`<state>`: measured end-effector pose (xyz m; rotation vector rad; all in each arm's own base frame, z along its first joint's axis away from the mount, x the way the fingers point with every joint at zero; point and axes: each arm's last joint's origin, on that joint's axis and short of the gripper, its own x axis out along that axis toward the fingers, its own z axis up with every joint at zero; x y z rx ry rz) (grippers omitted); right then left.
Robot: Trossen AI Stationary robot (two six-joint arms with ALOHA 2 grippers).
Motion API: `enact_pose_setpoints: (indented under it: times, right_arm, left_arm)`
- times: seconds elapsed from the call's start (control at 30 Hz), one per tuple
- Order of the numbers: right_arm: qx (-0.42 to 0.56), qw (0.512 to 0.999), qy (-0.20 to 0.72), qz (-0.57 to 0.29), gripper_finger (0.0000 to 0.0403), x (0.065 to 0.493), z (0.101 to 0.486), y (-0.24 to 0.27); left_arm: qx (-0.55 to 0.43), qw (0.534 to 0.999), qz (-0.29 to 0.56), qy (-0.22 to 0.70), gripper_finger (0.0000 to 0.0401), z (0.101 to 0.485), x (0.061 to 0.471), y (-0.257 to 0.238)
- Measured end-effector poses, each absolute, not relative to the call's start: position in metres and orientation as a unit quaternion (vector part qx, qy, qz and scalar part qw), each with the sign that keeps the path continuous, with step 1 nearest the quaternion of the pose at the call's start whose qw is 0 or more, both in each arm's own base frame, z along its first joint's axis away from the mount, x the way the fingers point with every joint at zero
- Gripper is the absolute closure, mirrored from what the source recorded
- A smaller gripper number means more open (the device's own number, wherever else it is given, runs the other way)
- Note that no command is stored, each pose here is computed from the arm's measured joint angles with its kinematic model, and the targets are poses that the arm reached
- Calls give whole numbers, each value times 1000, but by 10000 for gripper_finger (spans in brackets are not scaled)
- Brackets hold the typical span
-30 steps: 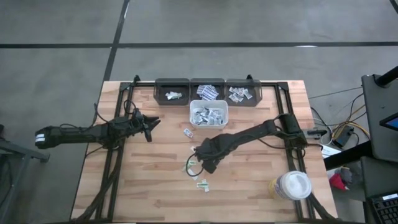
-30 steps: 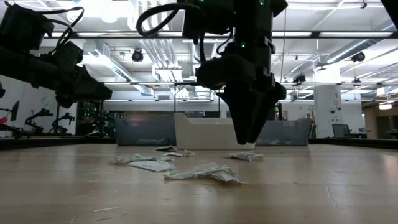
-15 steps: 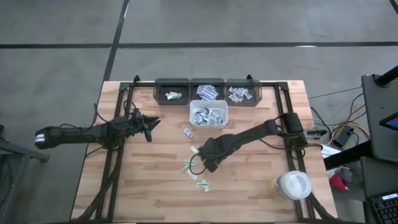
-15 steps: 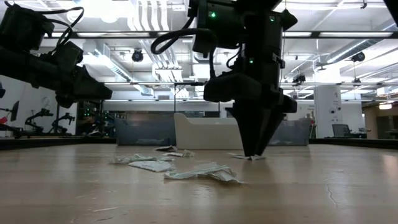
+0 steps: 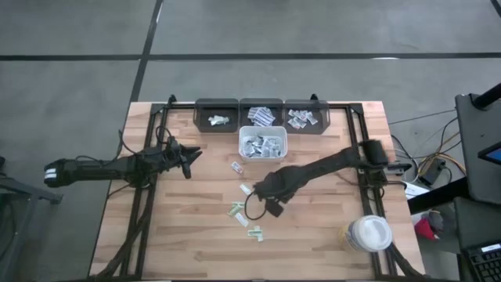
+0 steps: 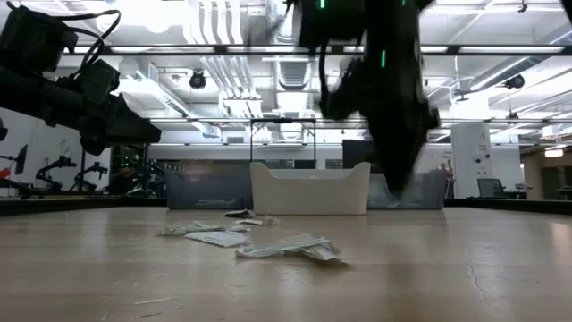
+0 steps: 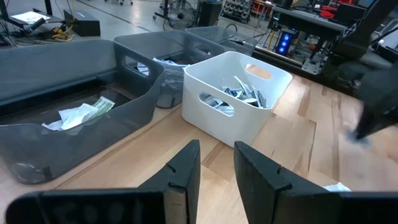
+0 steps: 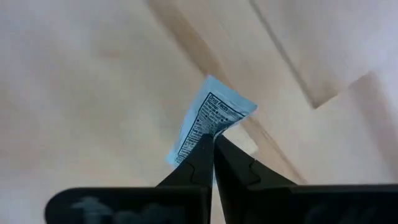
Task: Pick & Place First Aid Supplies
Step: Put the orange ointment pack into the right black bin
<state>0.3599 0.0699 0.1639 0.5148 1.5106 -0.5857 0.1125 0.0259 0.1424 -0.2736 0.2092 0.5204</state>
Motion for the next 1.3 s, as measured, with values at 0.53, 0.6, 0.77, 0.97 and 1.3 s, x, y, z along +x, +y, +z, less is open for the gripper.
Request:
enact_pose_setpoints:
  times: [0.53, 0.6, 0.77, 0.97, 1.3]
  right_arm:
    - [2, 874, 271, -404, 395, 308, 343, 34]
    - [-18, 841, 201, -502, 395, 293, 356, 25]
    - [-26, 796, 192, -573, 394, 268, 373, -12]
    - [-8, 784, 331, -525, 394, 248, 377, -89]
    - [-4, 767, 536, -353, 394, 218, 356, -196]
  left_arm:
    - [-135, 952, 256, 102, 307, 142, 112, 26]
    - [-135, 952, 256, 102, 307, 142, 113, 26]
    - [-136, 952, 256, 101, 307, 143, 113, 26]
    - [-138, 951, 256, 100, 307, 143, 113, 26]
    - [-139, 952, 256, 97, 307, 143, 113, 26]
